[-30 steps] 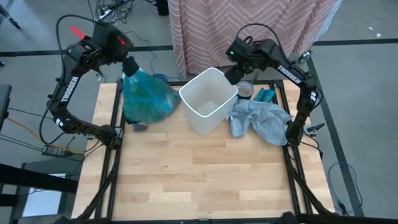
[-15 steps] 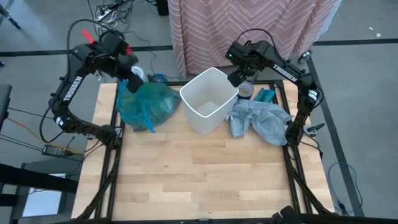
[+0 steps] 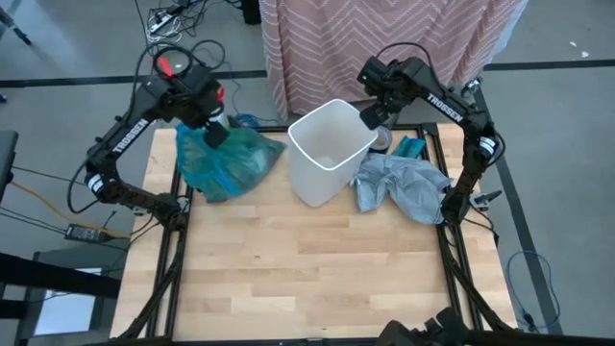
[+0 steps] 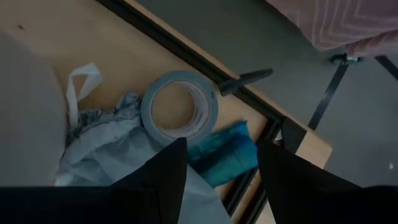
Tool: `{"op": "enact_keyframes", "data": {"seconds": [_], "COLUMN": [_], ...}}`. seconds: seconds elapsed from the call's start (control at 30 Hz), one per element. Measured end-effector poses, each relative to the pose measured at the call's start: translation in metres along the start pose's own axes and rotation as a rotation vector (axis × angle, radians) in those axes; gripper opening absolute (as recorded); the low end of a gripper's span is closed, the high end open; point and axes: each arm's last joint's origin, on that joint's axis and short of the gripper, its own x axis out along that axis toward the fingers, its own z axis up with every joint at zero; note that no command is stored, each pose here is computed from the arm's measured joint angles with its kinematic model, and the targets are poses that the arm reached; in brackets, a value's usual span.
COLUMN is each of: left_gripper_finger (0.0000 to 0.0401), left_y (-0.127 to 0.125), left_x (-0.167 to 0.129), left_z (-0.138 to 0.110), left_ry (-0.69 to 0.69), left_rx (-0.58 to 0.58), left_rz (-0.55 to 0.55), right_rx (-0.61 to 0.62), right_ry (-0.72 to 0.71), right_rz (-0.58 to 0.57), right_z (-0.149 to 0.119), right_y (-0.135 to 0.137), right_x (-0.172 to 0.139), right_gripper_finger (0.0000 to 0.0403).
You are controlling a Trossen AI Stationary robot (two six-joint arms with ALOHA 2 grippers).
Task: Place trash/remove bag and relplace
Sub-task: Remove the trash bag from the trash bin
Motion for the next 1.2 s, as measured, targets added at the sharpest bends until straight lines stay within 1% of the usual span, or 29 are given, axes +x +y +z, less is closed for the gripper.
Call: {"op": "enact_keyframes", "data": {"seconds": [0.13, 0.23, 0.33, 0.43, 0.53, 0.63, 0.7, 0.83, 0.9, 1.07, 1.13, 1.2], "left_gripper_finger": [0.0275, 0.0275, 0.0275, 0.0275, 0.0275, 0.0275, 0.0275, 0.0275, 0.0275, 0.0275, 0.0275, 0.0275], "left_y": [0.0, 0.001, 0.003, 0.007, 0.009, 0.007, 0.007, 0.01, 0.01, 0.008, 0.007, 0.005], "left_x": [0.003, 0.0, -0.005, -0.014, -0.025, -0.031, -0.036, -0.049, -0.057, -0.077, -0.083, -0.085], "left_z": [0.004, 0.005, 0.007, 0.009, 0.013, 0.017, 0.021, 0.03, 0.031, 0.029, 0.025, 0.021], "left_ry": [0.019, 0.017, -0.009, -0.045, -0.125, -0.193, -0.25, -0.37, -0.42, -0.499, -0.5, -0.475], "left_rx": [0.065, 0.071, 0.081, 0.06, 0.027, 0.014, 0.002, -0.006, -0.015, -0.041, -0.029, -0.007], "left_rz": [0.015, 0.023, 0.079, 0.141, 0.144, 0.085, 0.065, 0.076, 0.031, -0.204, -0.27, -0.36], "right_rx": [0.021, 0.024, 0.026, 0.031, 0.023, 0.002, -0.021, -0.114, -0.161, -0.247, -0.274, -0.291], "right_ry": [-0.018, -0.02, -0.03, -0.047, -0.08, -0.107, -0.116, -0.149, -0.179, -0.268, -0.31, -0.365], "right_rz": [0.016, 0.039, 0.053, 0.068, 0.138, 0.202, 0.217, 0.208, 0.219, 0.296, 0.312, 0.329], "right_z": [0.004, 0.005, 0.008, 0.009, 0.012, 0.012, 0.01, 0.006, 0.005, 0.003, 0.002, 0.002], "right_y": [-0.002, 0.0, 0.003, 0.005, 0.011, 0.021, 0.028, 0.042, 0.048, 0.062, 0.064, 0.066], "right_x": [0.002, 0.003, 0.006, 0.005, 0.003, -0.002, -0.005, -0.014, -0.019, -0.042, -0.055, -0.068], "right_gripper_finger": [0.0185, 0.0185, 0.0185, 0.0185, 0.0185, 0.0185, 0.0184, 0.0179, 0.0173, 0.0161, 0.0158, 0.0156]}}
